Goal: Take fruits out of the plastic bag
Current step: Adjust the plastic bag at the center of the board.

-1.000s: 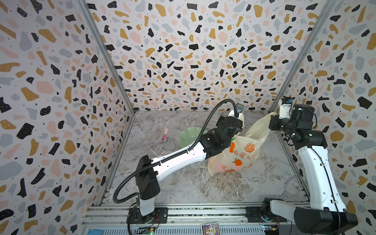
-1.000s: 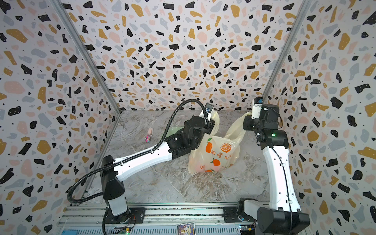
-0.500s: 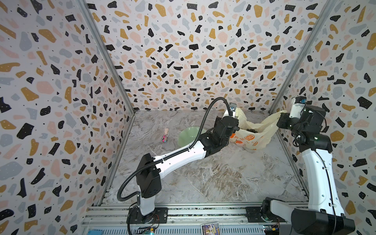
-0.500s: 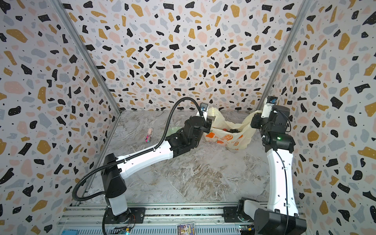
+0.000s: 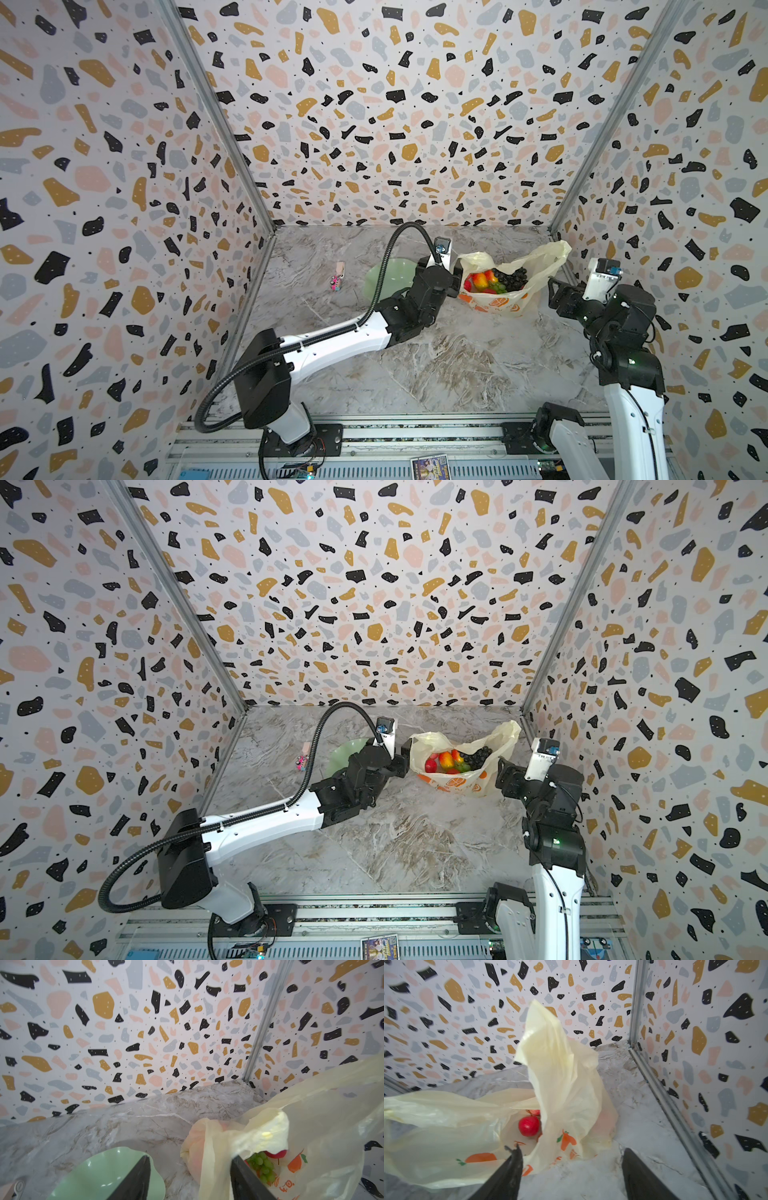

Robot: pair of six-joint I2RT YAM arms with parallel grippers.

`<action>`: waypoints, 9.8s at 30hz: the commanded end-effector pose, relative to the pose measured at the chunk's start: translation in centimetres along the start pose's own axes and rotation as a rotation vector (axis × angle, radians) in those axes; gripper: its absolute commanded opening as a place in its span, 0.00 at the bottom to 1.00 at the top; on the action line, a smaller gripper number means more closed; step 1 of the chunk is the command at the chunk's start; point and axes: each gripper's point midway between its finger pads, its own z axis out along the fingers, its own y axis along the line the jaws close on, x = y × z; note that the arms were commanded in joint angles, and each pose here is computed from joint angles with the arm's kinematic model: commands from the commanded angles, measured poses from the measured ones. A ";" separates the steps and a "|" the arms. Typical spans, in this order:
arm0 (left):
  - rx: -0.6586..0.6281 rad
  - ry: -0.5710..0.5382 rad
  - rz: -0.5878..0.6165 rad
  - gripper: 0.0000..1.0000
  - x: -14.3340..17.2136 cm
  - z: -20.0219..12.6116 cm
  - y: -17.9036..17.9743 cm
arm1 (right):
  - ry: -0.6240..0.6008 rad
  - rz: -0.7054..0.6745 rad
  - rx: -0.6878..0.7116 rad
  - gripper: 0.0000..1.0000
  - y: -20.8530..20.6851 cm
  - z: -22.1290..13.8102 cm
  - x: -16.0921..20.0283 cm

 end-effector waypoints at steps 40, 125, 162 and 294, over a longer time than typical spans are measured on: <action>0.679 0.433 0.716 0.87 7.7 2.9 -12.5 | 0.024 0.039 -0.103 0.03 2.0 0.2 -0.1; -0.156 -0.031 0.067 0.00 -3.9 10.1 6.9 | 0.312 0.168 -0.122 0.00 4.2 -4.9 13.2; 0.032 -0.277 -0.072 0.00 -11.5 13.5 5.5 | -0.136 -0.039 -0.041 0.00 2.5 6.6 -11.5; 0.426 -0.104 0.008 0.73 14.9 7.4 -8.1 | 0.121 0.204 -0.123 0.00 5.8 -1.0 6.3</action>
